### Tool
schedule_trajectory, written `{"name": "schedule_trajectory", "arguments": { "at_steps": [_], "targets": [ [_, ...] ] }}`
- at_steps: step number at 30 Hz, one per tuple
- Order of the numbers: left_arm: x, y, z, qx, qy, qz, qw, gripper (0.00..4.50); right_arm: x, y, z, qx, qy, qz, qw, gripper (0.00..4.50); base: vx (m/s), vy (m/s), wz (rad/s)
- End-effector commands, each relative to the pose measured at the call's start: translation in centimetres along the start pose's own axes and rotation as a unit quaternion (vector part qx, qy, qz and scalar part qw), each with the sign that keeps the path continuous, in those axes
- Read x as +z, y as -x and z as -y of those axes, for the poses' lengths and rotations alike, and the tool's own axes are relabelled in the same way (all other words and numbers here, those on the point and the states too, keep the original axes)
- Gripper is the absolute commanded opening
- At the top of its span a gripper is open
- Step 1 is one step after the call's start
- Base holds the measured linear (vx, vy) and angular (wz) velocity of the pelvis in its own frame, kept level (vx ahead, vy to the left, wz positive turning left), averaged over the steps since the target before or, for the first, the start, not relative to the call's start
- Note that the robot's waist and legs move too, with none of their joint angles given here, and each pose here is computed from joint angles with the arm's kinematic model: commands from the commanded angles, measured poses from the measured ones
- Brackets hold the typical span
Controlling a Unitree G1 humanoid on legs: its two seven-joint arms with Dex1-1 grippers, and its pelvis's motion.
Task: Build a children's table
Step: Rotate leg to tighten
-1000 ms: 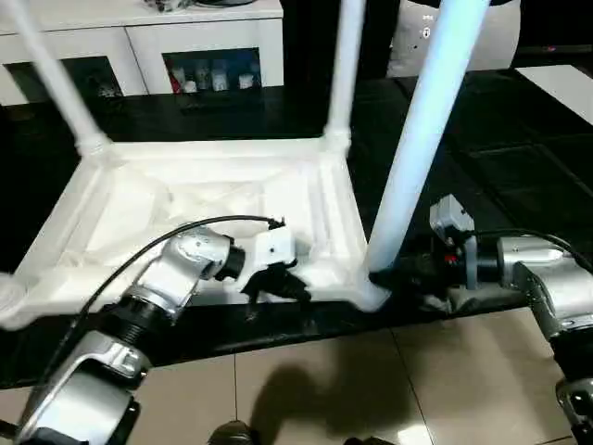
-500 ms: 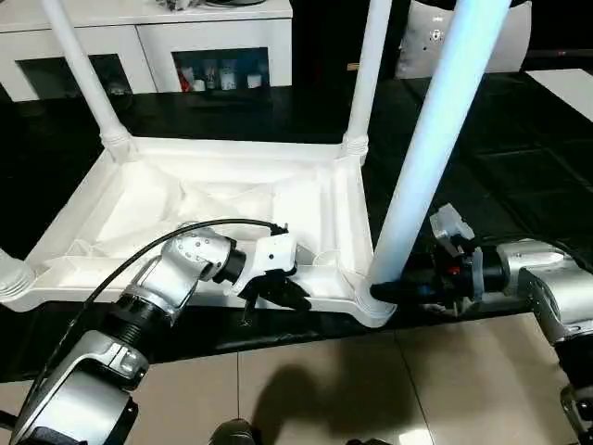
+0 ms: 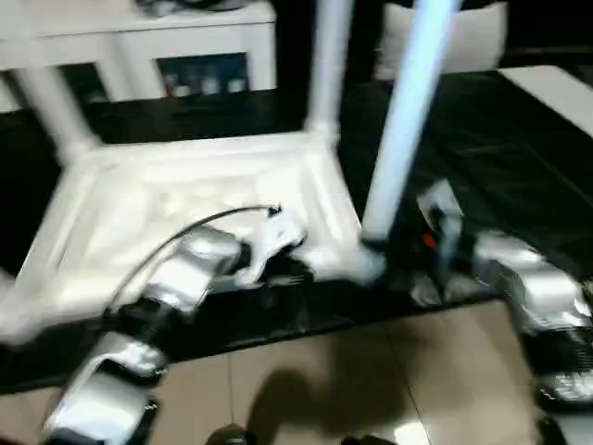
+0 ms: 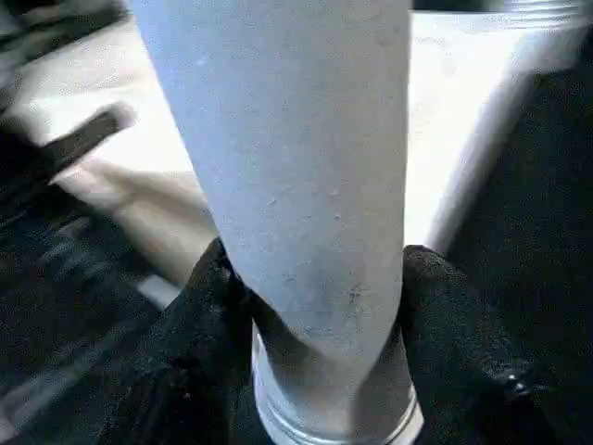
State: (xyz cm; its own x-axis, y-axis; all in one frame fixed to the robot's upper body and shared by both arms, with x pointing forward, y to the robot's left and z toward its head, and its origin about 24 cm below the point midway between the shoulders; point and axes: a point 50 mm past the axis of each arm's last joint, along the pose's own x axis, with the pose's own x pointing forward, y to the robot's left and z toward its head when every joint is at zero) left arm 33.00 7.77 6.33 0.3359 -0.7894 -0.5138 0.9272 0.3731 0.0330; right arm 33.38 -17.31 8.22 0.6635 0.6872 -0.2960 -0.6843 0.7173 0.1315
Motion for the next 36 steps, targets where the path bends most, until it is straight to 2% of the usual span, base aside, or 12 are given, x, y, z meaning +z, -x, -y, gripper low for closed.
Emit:
{"name": "schedule_trajectory", "arguments": {
  "at_steps": [1,6,7,12,13,21,23,27,30,33,35,36],
  "targets": [
    [3.3,-1.2,0.2,0.021,-0.001,0.063,0.998,0.00,-1.0,-1.9,-0.9,-0.022,-0.006,-0.029,0.999,2.00,0.000,0.000,0.00],
    [4.0,-2.0,0.5,0.043,0.009,0.073,0.996,0.00,-0.8,-2.5,-1.0,-0.031,0.000,-0.013,0.999,2.00,0.000,0.000,0.00],
    [4.1,-2.0,0.7,0.039,0.003,0.074,0.997,0.00,-0.7,-2.4,-1.1,-0.023,-0.005,-0.009,1.000,2.50,0.000,0.000,0.00],
    [3.4,-1.3,0.3,0.038,-0.020,0.059,0.997,0.00,-0.5,-1.8,-1.2,-0.001,0.001,0.004,1.000,2.85,0.000,0.000,0.00],
    [3.2,-1.2,0.2,0.036,-0.024,0.056,0.998,0.00,-0.5,-1.7,-1.1,0.002,0.008,0.004,1.000,3.06,0.000,0.000,0.00],
    [1.6,1.0,-0.5,-0.026,-0.091,0.028,0.995,0.00,-0.9,2.0,-0.1,0.087,0.066,-0.028,0.994,3.56,0.000,0.000,0.00],
    [1.5,1.4,-0.5,-0.043,-0.102,0.024,0.994,0.00,-0.9,2.7,0.2,0.095,0.077,-0.040,0.992,3.90,0.000,0.000,0.00],
    [1.3,2.1,-0.3,-0.089,-0.130,0.016,0.987,0.00,-0.8,3.7,0.9,0.098,0.108,-0.058,0.988,4.11,0.000,0.000,0.00],
    [1.0,2.7,0.2,-0.138,-0.147,0.001,0.979,0.00,-0.7,4.5,0.3,0.157,0.132,-0.066,0.976,4.11,0.000,0.000,0.00],
    [0.6,3.0,0.4,-0.163,-0.157,-0.012,0.974,0.00,-0.8,5.0,-0.3,0.208,0.130,-0.074,0.967,4.11,0.000,0.000,0.00],
    [0.4,3.2,0.6,-0.184,-0.161,-0.018,0.970,0.00,-0.9,5.2,-0.7,0.233,0.122,-0.078,0.962,3.74,0.000,0.000,0.00],
    [0.4,3.3,0.7,-0.193,-0.162,-0.018,0.967,0.00,-1.0,5.2,-0.8,0.242,0.116,-0.077,0.960,3.74,0.000,0.000,0.00]
  ]
}}
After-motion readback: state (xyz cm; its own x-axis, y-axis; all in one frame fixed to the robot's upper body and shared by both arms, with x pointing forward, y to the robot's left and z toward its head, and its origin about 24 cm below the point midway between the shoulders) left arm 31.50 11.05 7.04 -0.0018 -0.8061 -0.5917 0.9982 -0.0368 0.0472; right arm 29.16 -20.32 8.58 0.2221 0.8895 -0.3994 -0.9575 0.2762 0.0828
